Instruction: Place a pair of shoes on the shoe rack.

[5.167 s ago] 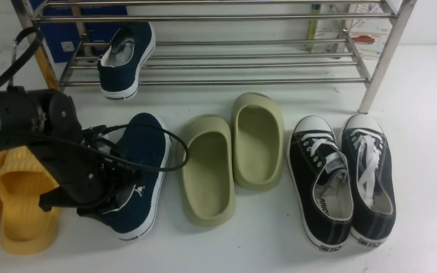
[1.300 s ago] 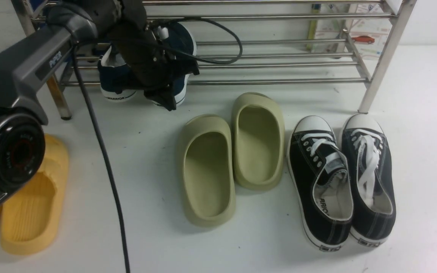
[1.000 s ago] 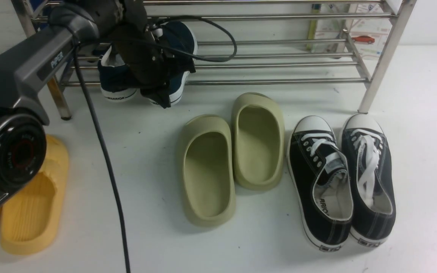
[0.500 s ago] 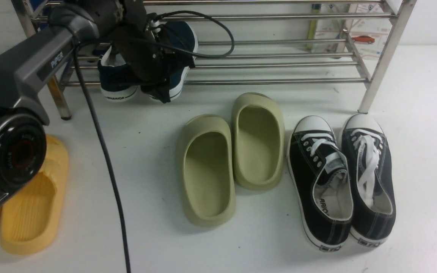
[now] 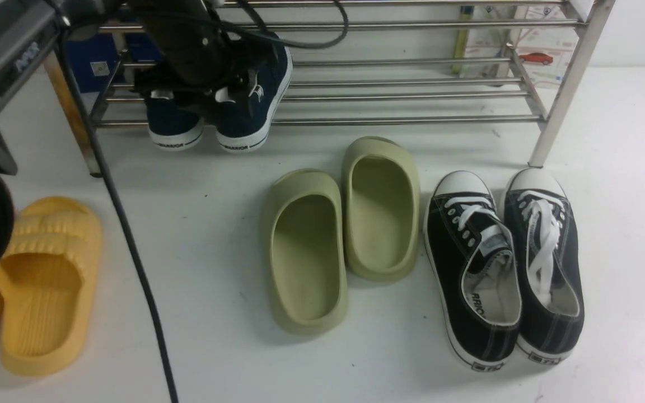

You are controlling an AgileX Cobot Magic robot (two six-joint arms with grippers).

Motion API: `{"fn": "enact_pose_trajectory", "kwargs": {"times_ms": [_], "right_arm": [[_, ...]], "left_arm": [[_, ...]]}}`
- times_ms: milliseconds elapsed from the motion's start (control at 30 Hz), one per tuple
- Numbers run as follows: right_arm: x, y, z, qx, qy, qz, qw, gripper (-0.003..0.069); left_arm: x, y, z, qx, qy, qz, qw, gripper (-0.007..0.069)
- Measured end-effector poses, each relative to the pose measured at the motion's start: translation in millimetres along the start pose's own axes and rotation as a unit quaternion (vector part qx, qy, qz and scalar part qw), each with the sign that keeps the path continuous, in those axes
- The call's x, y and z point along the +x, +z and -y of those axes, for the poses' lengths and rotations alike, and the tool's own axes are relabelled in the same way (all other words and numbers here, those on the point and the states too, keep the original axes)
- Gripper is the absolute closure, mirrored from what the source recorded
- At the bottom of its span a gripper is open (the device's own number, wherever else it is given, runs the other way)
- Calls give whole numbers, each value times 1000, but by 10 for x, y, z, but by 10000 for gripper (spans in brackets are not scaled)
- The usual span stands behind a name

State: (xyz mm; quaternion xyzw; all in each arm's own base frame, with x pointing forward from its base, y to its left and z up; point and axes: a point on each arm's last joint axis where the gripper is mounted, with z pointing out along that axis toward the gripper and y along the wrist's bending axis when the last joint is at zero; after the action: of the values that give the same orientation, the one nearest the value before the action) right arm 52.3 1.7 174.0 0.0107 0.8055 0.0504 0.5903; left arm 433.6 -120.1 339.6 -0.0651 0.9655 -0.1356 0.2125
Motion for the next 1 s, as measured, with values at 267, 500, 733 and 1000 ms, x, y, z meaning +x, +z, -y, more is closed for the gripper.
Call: {"fn": "enact_pose_trajectory", "kwargs": {"times_ms": [267, 500, 733, 1000], "right_arm": [[0, 0, 0, 0, 0, 0, 1000, 419], [0, 0, 0, 0, 0, 0, 1000, 419], [0, 0, 0, 0, 0, 0, 1000, 419], [0, 0, 0, 0, 0, 0, 1000, 419]], "left_arm": [[331, -1204, 18, 34, 28, 82, 996, 379], [1227, -2156, -302, 25, 44, 142, 989, 557], [2388, -2465, -796, 39, 50, 216, 974, 627], [3480, -2204, -1321, 111, 41, 385, 915, 629]]}}
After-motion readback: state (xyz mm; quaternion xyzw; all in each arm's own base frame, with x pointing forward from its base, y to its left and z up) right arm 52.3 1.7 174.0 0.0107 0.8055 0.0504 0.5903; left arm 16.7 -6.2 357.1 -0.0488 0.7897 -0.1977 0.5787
